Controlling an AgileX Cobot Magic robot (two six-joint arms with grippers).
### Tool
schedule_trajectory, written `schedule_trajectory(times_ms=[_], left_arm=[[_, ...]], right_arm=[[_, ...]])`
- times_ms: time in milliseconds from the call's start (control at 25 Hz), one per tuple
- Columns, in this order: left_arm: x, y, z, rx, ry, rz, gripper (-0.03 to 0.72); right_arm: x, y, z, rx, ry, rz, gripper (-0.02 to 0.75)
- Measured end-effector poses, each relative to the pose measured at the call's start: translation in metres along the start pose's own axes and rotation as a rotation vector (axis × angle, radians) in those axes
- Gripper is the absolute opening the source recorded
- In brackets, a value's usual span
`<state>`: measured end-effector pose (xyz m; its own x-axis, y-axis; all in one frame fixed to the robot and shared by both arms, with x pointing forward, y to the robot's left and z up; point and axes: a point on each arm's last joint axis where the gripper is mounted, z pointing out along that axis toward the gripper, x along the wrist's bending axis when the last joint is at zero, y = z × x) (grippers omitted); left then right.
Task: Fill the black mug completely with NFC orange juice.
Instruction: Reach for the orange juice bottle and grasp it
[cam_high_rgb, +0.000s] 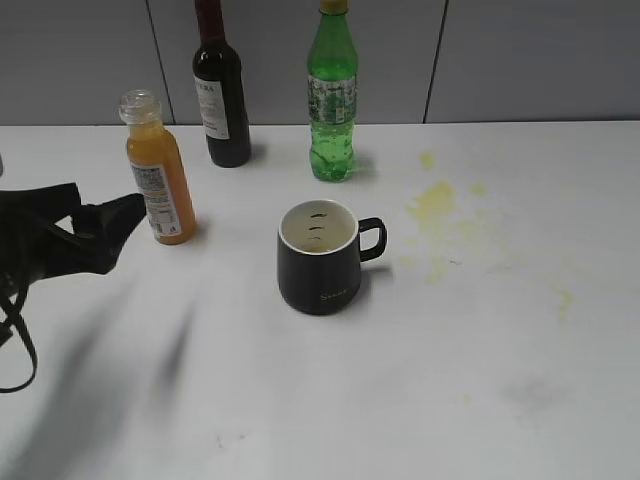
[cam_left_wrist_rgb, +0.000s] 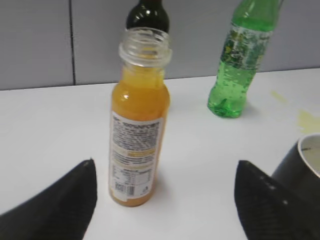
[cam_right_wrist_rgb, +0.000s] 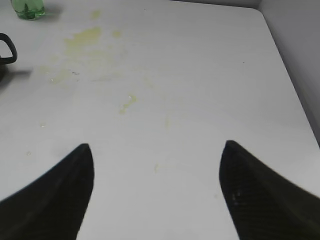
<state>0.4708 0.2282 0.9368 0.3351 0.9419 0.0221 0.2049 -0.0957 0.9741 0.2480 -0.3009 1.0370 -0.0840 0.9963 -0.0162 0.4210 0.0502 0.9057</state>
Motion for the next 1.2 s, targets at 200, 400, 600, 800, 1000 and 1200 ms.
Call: schedule_trajectory(times_ms=[200,400,600,800,1000,1200], left_arm=[[-0.001,-0.025,0.025,0.041,-0.015,-0.001,0.666],[0.001,-0.032,0.054,0.042,-0.01,0.012,0.666],[0.003,-0.04,0.079,0.058,0.009,0.025,0.666],[0.009,-0.044,0.1,0.05,0.025,0.029,0.666],[0.018,-0.046,0.117,0.037,0.032,0.036,0.666],[0.017,-0.05,0.134,0.046,-0.005,0.061,0.666]], right_arm=[[0.0,0.0,0.0,0.0,-0.001,0.0,0.592],[0.0,0.0,0.0,0.0,-0.001,0.0,0.592],[0.0,0.0,0.0,0.0,-0.001,0.0,0.592],[0.0,0.0,0.0,0.0,-0.001,0.0,0.592],[0.0,0.0,0.0,0.0,-0.001,0.0,0.592],[0.0,0.0,0.0,0.0,-0.001,0.0,0.592]])
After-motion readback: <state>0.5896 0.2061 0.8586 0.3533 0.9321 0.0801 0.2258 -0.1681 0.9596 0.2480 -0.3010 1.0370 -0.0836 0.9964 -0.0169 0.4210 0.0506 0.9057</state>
